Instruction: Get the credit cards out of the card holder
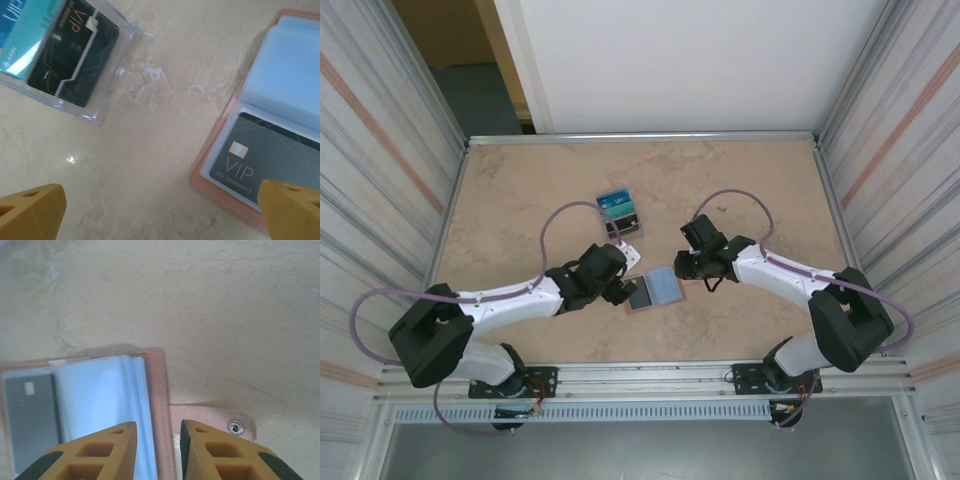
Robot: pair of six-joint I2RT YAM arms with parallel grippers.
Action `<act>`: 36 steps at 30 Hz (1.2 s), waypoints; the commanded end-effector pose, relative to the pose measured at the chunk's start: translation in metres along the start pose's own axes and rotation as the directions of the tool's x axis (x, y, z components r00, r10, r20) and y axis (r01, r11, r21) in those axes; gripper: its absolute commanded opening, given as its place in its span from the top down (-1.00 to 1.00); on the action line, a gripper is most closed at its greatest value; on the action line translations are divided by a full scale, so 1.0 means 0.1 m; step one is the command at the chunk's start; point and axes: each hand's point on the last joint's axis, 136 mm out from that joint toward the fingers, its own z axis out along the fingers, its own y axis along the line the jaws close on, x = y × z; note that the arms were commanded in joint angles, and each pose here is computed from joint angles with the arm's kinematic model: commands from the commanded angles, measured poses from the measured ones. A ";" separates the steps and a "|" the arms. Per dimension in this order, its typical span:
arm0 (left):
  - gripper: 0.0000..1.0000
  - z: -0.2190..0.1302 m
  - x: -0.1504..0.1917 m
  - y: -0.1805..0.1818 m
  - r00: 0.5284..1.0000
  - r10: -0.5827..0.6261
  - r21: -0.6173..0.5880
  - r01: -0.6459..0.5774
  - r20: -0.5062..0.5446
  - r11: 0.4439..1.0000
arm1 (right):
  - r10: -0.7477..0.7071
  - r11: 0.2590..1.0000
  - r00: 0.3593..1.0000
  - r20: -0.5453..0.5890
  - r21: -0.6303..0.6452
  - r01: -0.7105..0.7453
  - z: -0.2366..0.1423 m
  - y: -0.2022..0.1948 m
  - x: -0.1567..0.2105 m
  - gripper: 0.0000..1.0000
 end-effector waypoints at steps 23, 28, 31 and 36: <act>-0.97 0.26 0.34 -0.14 0.989 -0.097 0.001 0.098 -0.113 0.995 | -0.008 0.957 0.978 -0.210 -0.286 -0.054 0.18 0.88 0.28 0.59; -0.97 0.24 0.42 -0.14 0.987 -0.093 -0.007 0.093 -0.130 0.996 | -0.004 0.948 0.970 -0.243 -0.309 -0.074 0.23 0.94 0.31 0.60; -0.98 0.24 0.43 -0.14 0.987 -0.089 -0.011 0.088 -0.133 0.996 | -0.004 0.942 0.965 -0.261 -0.326 -0.084 0.25 0.97 0.33 0.61; -0.97 0.26 0.44 -0.16 0.987 -0.075 -0.014 0.074 -0.143 0.997 | 0.011 0.938 0.955 -0.295 -0.327 -0.112 0.32 0.95 0.40 0.62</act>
